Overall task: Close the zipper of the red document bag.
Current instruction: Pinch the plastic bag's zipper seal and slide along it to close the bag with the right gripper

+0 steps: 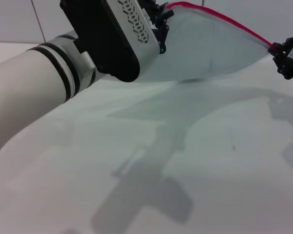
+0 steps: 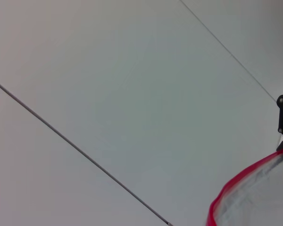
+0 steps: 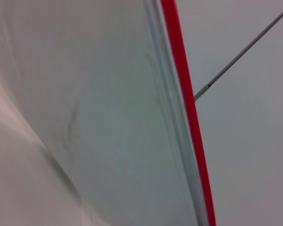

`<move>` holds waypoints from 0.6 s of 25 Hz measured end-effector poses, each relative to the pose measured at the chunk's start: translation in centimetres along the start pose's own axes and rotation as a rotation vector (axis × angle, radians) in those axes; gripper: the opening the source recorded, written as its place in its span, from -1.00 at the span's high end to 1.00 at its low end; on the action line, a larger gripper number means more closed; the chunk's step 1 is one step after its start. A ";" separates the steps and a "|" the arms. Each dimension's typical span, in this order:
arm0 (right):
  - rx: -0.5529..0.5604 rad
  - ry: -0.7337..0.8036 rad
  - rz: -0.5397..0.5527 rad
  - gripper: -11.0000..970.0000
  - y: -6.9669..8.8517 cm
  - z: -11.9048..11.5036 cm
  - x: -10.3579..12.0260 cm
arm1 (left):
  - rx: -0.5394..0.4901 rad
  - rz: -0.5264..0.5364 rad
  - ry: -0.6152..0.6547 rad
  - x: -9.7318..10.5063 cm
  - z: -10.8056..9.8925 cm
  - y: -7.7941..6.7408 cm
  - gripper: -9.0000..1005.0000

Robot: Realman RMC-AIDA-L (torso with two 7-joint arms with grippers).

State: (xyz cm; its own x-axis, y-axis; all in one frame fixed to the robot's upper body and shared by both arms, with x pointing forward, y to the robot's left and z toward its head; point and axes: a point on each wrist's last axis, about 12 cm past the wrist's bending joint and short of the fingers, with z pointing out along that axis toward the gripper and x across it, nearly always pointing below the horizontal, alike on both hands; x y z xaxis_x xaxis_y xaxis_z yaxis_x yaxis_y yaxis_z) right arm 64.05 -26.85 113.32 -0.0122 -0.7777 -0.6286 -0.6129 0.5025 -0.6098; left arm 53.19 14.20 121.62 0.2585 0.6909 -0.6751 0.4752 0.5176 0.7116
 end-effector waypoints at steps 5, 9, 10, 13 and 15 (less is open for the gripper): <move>0.011 0.004 -0.003 0.62 -0.1 0.0 0.0 | -0.010 -0.003 -0.005 0.1 -0.1 0.1 0.78; 0.026 0.007 -0.008 0.60 -0.2 0.1 0.0 | -0.040 0.007 -0.019 0.3 -0.2 0.2 0.78; 0.031 0.009 -0.008 0.60 -0.2 0.1 0.0 | -0.046 0.011 -0.022 0.4 -0.3 0.3 0.78; 0.037 0.012 -0.007 0.59 -0.2 0.1 0.1 | -0.048 0.013 -0.023 0.5 -0.2 0.2 0.78; 0.036 0.011 -0.007 0.58 -0.2 0.1 0.1 | -0.046 0.011 -0.020 0.5 -0.2 0.1 0.78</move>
State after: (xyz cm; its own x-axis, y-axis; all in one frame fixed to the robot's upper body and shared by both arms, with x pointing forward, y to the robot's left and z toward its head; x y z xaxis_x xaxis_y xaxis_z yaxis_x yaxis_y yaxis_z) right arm 64.25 -26.94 113.32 -0.0171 -0.7852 -0.6190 -0.5839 0.5104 -0.6313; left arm 53.23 14.73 121.38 0.2809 0.6866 -0.6706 0.4332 0.5328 0.7270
